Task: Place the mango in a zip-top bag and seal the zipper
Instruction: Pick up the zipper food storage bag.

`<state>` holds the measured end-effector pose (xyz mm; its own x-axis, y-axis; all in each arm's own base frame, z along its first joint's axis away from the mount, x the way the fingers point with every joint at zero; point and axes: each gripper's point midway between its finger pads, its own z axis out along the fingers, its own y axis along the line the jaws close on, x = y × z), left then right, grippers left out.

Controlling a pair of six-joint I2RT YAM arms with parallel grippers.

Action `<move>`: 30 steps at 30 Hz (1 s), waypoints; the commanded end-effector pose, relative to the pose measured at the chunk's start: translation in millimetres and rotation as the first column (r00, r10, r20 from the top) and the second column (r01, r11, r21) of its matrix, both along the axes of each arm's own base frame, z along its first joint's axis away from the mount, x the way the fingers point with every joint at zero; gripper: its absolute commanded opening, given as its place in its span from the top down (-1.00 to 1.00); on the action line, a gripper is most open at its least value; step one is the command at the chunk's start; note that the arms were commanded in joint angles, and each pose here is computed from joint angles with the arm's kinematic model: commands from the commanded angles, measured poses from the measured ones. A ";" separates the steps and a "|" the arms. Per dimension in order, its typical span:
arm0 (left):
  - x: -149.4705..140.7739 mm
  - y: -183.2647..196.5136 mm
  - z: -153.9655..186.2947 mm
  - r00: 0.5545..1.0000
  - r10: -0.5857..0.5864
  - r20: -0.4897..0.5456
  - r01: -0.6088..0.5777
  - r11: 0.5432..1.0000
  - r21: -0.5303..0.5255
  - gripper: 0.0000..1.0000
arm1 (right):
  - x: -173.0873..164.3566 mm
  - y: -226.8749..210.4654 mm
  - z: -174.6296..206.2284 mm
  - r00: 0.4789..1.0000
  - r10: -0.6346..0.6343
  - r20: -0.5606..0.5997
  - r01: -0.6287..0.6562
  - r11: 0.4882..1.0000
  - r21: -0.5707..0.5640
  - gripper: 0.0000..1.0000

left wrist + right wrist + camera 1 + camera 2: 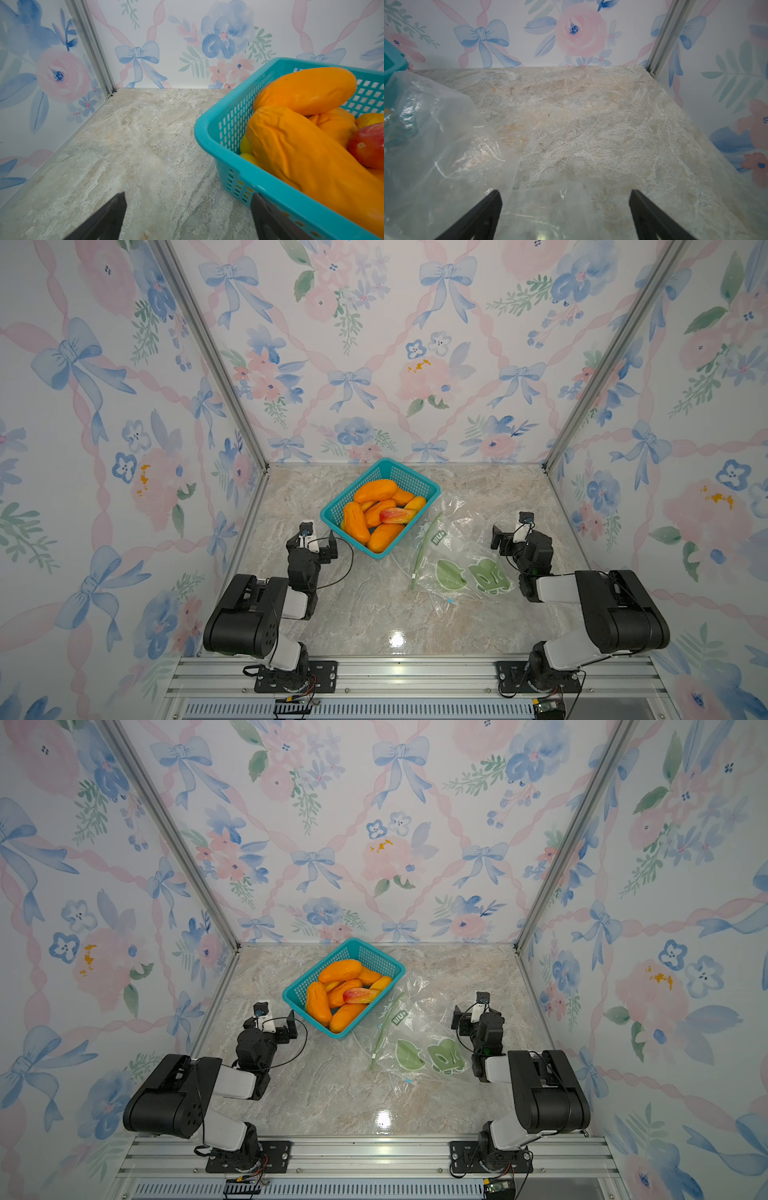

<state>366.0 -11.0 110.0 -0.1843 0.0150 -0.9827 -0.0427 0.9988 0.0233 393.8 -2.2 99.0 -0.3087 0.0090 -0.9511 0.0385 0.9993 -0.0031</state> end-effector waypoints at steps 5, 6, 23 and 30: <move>6.1 -1.4 13.8 0.999 -0.013 0.050 0.013 1.000 0.002 -0.96 | -2.6 -19.9 20.8 0.996 -0.089 0.011 0.088 0.995 0.050 -0.98; 7.1 -0.3 18.3 0.998 -0.005 0.062 0.005 1.000 0.000 -0.96 | -3.7 -24.1 23.1 0.994 -0.106 0.006 0.106 0.993 0.056 -0.98; 1.7 10.0 97.8 0.981 0.114 0.156 -0.091 0.984 -0.151 -0.96 | -35.3 49.8 117.0 0.945 -0.211 -0.249 0.192 0.976 -0.099 -0.98; -4.3 7.7 112.7 0.974 0.135 0.179 -0.085 0.961 -0.262 -0.96 | -56.6 148.6 96.6 0.907 -0.100 -0.409 0.083 0.995 -0.060 -0.98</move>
